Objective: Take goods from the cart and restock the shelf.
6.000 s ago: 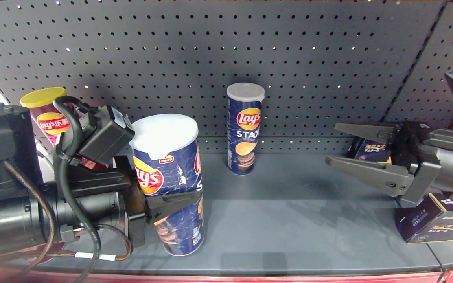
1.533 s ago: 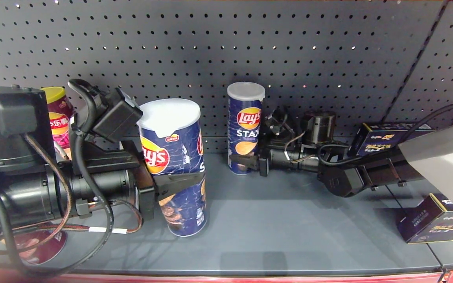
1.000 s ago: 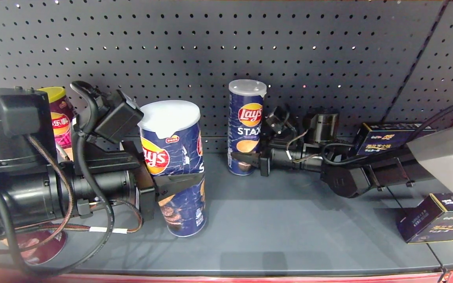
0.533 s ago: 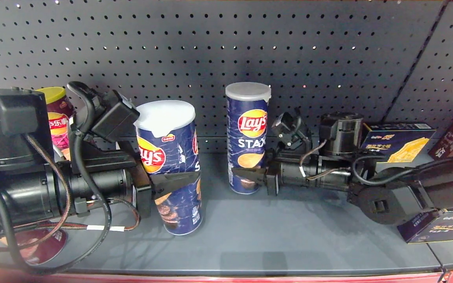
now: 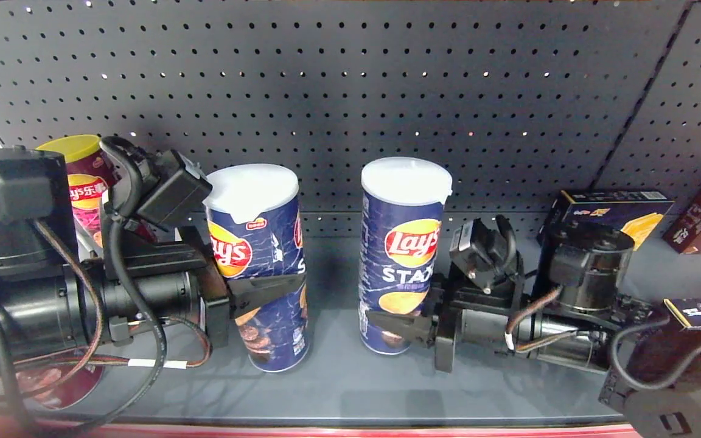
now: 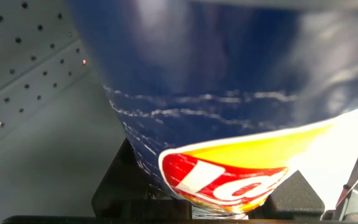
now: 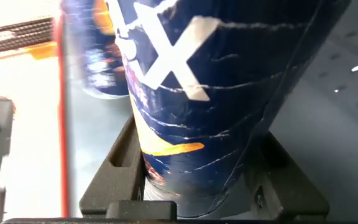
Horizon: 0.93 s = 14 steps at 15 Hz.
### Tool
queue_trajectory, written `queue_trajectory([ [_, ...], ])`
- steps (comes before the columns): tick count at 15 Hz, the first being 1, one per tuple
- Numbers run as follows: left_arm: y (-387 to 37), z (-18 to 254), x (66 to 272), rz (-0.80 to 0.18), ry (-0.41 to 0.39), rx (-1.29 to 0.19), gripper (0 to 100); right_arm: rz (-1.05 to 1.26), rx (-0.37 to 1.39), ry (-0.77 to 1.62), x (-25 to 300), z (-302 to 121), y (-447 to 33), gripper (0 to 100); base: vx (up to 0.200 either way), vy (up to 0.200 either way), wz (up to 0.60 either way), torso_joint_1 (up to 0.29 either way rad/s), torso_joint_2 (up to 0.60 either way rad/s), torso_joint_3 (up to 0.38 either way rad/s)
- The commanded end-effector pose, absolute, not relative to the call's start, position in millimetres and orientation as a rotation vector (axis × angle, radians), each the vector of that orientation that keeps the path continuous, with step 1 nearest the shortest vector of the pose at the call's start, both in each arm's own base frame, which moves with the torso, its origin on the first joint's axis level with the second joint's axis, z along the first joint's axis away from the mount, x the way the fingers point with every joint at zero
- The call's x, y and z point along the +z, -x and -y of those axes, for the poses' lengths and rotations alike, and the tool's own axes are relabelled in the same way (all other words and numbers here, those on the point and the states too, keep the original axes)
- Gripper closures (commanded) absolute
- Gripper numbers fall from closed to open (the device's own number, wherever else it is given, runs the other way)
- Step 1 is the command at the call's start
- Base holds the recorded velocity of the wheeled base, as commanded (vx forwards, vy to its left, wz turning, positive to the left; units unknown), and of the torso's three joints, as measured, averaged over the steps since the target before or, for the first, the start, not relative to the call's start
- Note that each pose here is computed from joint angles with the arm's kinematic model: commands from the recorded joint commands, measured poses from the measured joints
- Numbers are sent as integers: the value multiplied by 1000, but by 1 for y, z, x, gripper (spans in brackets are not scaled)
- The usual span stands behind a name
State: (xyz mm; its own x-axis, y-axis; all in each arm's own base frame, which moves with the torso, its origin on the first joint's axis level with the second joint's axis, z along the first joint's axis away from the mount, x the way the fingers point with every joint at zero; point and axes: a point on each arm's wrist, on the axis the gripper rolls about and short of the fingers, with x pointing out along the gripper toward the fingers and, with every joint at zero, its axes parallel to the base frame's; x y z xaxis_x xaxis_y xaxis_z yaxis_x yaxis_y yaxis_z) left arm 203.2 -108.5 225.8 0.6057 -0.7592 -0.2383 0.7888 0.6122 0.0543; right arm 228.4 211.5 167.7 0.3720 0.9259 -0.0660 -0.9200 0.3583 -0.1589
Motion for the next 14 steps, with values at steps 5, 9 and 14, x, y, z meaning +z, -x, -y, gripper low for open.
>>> queue_trajectory([
  [5,-200,107,227,-191,-160,-899,100,7,1202,164,144,-207,-194,100,0,0,0,0,0,0],
  [9,-200,107,228,-189,-160,-900,100,-22,1180,170,136,-206,-193,100,0,0,0,0,0,0],
  [14,-200,107,228,-188,-160,-900,100,-36,1167,177,130,-204,-200,100,0,0,0,0,0,0],
])
